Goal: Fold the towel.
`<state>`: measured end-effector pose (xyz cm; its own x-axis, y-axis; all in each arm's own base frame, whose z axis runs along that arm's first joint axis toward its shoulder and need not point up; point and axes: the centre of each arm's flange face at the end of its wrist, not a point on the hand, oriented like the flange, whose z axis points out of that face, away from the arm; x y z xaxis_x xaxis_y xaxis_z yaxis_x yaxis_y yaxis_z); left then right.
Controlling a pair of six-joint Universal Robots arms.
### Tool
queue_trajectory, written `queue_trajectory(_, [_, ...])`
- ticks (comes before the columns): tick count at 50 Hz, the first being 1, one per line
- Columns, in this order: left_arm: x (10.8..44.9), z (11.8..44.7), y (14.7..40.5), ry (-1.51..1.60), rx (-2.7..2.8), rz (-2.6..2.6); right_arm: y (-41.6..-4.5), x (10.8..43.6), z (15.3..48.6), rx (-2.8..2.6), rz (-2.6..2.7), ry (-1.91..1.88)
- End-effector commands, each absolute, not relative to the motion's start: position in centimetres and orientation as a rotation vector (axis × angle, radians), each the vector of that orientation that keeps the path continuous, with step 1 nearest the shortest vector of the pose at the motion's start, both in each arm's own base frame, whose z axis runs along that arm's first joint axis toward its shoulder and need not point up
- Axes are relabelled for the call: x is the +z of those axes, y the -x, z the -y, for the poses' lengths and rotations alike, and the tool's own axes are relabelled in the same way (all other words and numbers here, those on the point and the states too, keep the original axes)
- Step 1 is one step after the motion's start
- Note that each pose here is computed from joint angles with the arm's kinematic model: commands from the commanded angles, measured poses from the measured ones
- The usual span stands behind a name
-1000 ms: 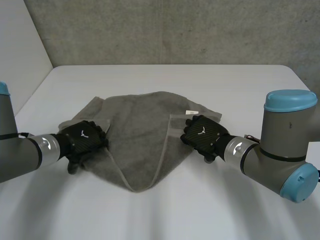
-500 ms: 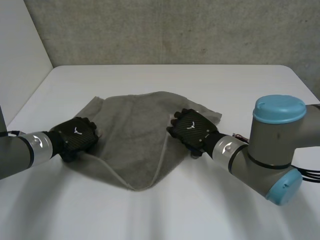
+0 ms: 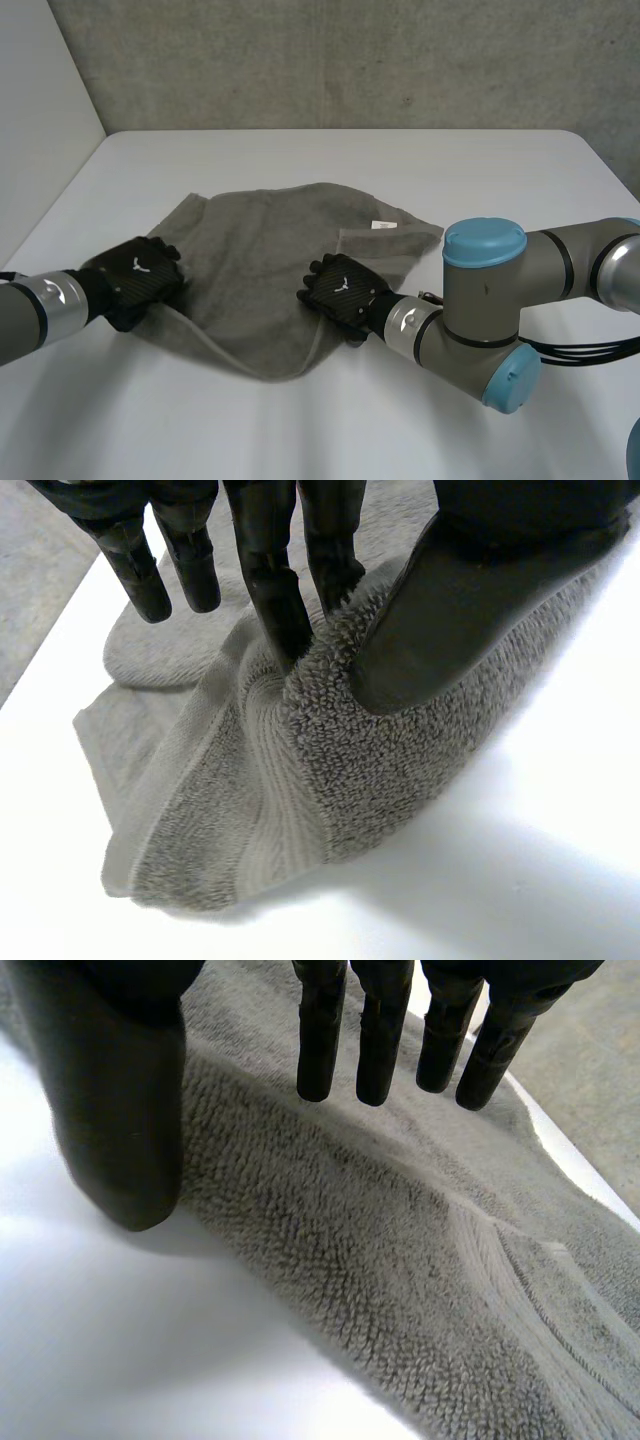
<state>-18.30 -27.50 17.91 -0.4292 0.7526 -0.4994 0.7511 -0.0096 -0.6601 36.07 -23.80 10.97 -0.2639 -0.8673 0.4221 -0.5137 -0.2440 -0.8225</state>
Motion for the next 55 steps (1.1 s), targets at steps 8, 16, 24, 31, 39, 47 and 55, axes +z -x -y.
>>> queue_trajectory(8, [18.7,29.4,16.7,1.539,1.560,2.289,-34.6,12.2,24.2,-1.546,-1.710,1.702])
queue_trajectory(16, [18.6,29.6,16.6,1.491,1.563,2.304,-33.6,12.7,24.2,-1.562,-1.728,1.733])
queue_trajectory(24, [18.4,29.4,16.4,1.482,1.550,2.315,-32.2,13.8,25.1,-1.602,-1.766,1.704])
queue_trajectory(31, [18.5,29.1,16.0,1.444,1.546,2.334,-30.7,14.8,24.9,-1.584,-1.811,1.685])
queue_trajectory(39, [18.2,28.8,15.9,1.427,1.523,2.340,-30.0,15.1,24.3,-1.549,-1.835,1.682])
queue_trajectory(47, [18.2,28.7,16.3,1.437,1.526,2.326,-31.0,15.7,25.4,-1.678,-1.773,1.657])
queue_trajectory(55, [18.3,28.3,16.4,1.425,1.522,2.325,-32.4,15.9,25.5,-1.772,-1.673,1.623])
